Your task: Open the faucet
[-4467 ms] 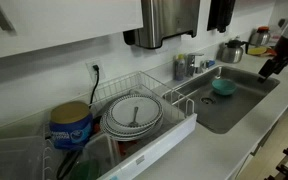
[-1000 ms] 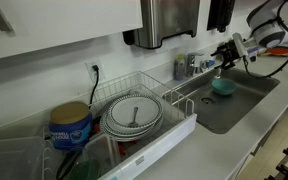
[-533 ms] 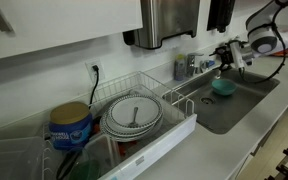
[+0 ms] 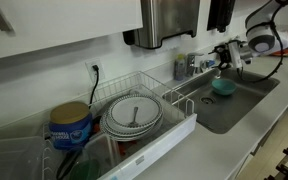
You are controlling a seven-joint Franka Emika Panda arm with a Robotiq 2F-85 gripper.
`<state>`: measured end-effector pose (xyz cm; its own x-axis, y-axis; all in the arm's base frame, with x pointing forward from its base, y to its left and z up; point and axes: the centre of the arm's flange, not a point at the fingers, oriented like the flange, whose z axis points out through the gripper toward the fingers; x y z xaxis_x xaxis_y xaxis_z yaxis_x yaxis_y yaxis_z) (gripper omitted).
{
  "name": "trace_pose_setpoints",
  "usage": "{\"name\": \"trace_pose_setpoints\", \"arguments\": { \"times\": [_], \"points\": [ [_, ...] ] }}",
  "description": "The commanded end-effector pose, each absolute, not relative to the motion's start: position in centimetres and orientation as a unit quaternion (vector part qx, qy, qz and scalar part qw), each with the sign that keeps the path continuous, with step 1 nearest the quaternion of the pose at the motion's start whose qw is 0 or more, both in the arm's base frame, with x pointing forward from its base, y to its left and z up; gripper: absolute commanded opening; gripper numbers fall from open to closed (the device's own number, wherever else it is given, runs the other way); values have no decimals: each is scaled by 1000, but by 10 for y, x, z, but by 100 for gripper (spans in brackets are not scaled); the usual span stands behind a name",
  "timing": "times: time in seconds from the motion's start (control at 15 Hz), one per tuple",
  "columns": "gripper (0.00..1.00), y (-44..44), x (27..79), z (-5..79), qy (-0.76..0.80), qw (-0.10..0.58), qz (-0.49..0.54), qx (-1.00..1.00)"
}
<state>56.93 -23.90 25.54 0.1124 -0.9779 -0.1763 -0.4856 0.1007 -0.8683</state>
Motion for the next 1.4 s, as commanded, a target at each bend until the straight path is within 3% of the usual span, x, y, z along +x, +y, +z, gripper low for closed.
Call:
{"name": "trace_pose_setpoints", "arguments": {
  "times": [0.0,0.6,1.33],
  "points": [
    [100,-233,584,249,608,425,-352,-571],
    [100,-230,613,228,576,422,-453,-534],
    [100,-215,633,231,551,445,-432,-558]
  ]
}}
